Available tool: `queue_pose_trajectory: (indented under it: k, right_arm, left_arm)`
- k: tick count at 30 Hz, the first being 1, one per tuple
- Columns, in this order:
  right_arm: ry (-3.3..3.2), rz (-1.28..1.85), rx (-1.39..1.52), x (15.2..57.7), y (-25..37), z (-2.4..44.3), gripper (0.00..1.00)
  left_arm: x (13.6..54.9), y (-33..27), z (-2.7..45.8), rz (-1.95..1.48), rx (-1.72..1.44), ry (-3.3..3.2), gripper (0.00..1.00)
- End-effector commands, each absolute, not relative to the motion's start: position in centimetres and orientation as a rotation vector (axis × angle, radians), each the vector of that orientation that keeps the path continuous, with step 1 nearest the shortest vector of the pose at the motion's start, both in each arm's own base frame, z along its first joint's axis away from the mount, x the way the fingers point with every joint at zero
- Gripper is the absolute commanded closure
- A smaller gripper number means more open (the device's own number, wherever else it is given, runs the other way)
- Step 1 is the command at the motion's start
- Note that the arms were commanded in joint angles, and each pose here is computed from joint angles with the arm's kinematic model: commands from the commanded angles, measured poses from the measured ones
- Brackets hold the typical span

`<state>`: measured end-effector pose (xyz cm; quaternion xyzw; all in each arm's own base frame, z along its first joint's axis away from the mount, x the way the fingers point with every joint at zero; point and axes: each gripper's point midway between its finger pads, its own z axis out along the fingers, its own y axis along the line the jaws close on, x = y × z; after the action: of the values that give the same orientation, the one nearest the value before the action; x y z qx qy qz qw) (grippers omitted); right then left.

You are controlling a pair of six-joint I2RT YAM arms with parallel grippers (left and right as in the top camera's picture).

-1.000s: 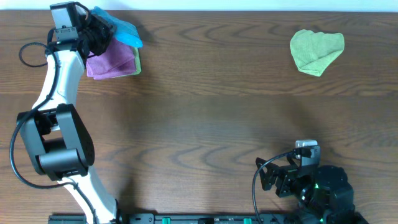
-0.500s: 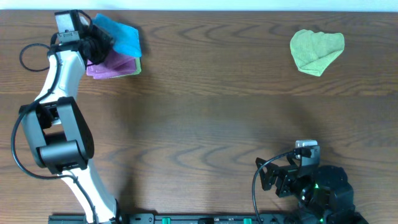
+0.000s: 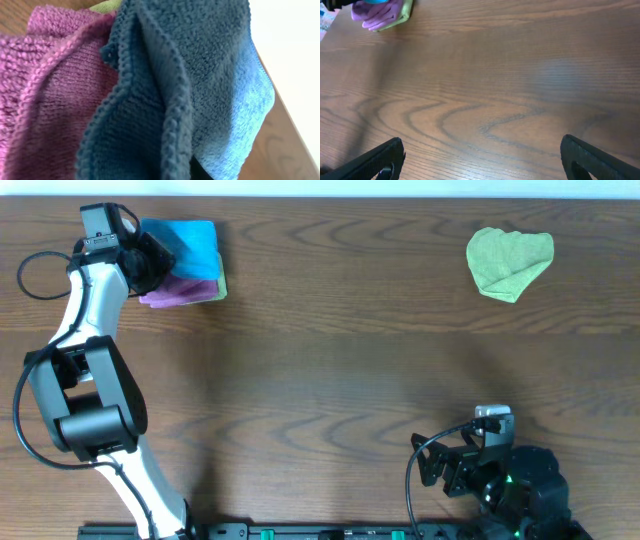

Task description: Fold the cloth

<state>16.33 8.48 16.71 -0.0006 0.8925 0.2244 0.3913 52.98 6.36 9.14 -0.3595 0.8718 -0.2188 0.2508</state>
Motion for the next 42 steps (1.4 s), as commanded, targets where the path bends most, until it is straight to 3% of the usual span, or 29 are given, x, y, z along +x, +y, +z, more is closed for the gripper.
queue_pose_trajectory:
  k: [1, 9, 15, 22, 25, 30, 42]
  right_arm:
    - [2.265, 0.565, 0.027, 16.4, 8.2, 16.6, 0.01]
    - [2.265, 0.565, 0.027, 16.4, 8.2, 16.6, 0.01]
    - [2.265, 0.565, 0.027, 16.4, 8.2, 16.6, 0.01]
    - [2.265, 0.564, 0.028, 16.4, 8.2, 16.6, 0.01]
    - [2.265, 0.565, 0.027, 16.4, 8.2, 16.6, 0.01]
    - [2.265, 0.565, 0.028, 16.4, 8.2, 16.6, 0.01]
    - [2.265, 0.564, 0.028, 16.4, 8.2, 16.6, 0.01]
  left_arm:
    - [53.3, 6.9, 9.2, -0.559, -0.927, 2.385, 0.74]
    - [52.9, 7.5, 10.1, -0.544, -0.878, 2.391, 0.56]
    - [52.2, 8.8, 13.1, -0.519, -0.847, 2.351, 0.3]
    - [50.8, 9.6, 17.4, -0.507, -0.836, 2.295, 0.26]
    - [50.6, 9.4, 19.1, -0.503, -0.805, 2.266, 0.33]
    - [52.0, 8.1, 19.9, -0.548, -0.812, 2.213, 0.92]
    - [57.1, 5.5, 16.4, -0.593, -0.837, 2.134, 0.94]
